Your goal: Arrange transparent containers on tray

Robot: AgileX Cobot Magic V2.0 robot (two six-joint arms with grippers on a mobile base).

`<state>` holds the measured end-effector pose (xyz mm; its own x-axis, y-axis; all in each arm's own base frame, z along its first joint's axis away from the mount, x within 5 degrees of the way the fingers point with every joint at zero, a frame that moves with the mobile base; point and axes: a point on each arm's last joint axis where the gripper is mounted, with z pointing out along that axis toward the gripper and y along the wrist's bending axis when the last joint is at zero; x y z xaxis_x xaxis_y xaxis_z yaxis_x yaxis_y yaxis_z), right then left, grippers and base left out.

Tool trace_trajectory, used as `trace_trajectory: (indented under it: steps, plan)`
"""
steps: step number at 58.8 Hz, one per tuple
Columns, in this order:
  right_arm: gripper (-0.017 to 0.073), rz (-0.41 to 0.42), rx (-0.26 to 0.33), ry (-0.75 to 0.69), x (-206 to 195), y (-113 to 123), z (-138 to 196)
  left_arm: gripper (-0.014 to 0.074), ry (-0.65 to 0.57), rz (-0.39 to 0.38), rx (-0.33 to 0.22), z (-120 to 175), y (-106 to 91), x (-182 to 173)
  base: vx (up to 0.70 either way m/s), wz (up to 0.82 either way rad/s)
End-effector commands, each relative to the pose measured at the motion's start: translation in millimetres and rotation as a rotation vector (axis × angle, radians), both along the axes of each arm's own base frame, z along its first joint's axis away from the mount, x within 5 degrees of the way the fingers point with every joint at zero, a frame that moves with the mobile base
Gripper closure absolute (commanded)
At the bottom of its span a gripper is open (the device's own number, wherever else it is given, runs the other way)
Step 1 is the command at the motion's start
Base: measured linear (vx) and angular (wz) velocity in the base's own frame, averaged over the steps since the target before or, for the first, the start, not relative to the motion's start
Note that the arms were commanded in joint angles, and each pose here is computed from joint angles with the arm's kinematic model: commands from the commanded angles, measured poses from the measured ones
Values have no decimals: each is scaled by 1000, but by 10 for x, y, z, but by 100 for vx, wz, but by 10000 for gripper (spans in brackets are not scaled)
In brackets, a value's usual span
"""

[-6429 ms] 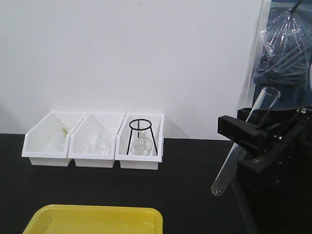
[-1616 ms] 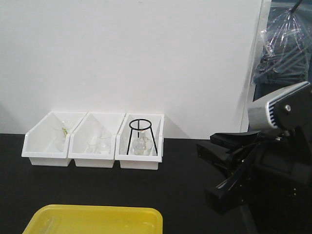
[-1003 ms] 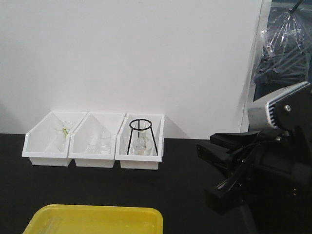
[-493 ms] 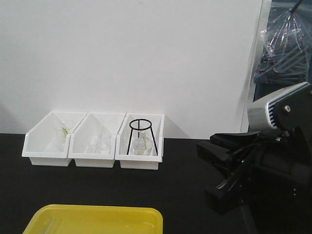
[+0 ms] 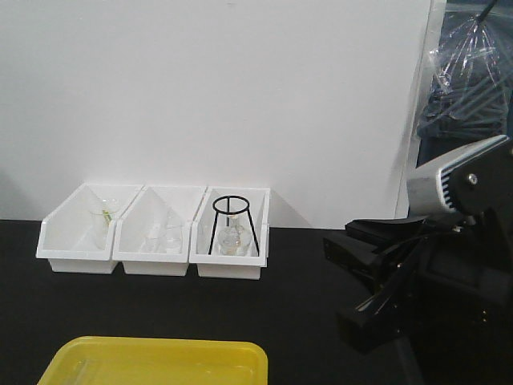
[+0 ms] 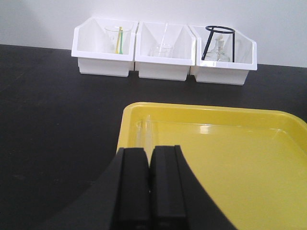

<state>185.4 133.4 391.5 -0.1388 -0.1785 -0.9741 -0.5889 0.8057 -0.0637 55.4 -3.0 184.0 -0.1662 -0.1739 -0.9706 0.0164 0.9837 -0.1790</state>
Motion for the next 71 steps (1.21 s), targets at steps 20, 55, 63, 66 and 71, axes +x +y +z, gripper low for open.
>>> trace_trajectory:
  steps: [20, 55, 63, 66, 71]
  plan:
    - [489, -294, 38, -75, -474, -868, -558, 591, -57, 7, -20, -31, 3, 12, 0, 0]
    - [572, -657, 94, -90, -1278, -1355, -2050, 591, -58, 7, -19, -31, 3, 11, 0, 0]
    - [572, -659, 82, -61, -1272, -1356, -2080, 591, -56, 6, -19, -33, 3, 11, 0, 0]
    - [572, -659, 81, -60, -1272, -1356, -2081, 591, -56, 6, -19, -33, 3, 11, 0, 0]
    - [572, -659, 81, -60, -1272, -1356, -2081, 591, -56, 6, -19, -33, 3, 11, 0, 0]
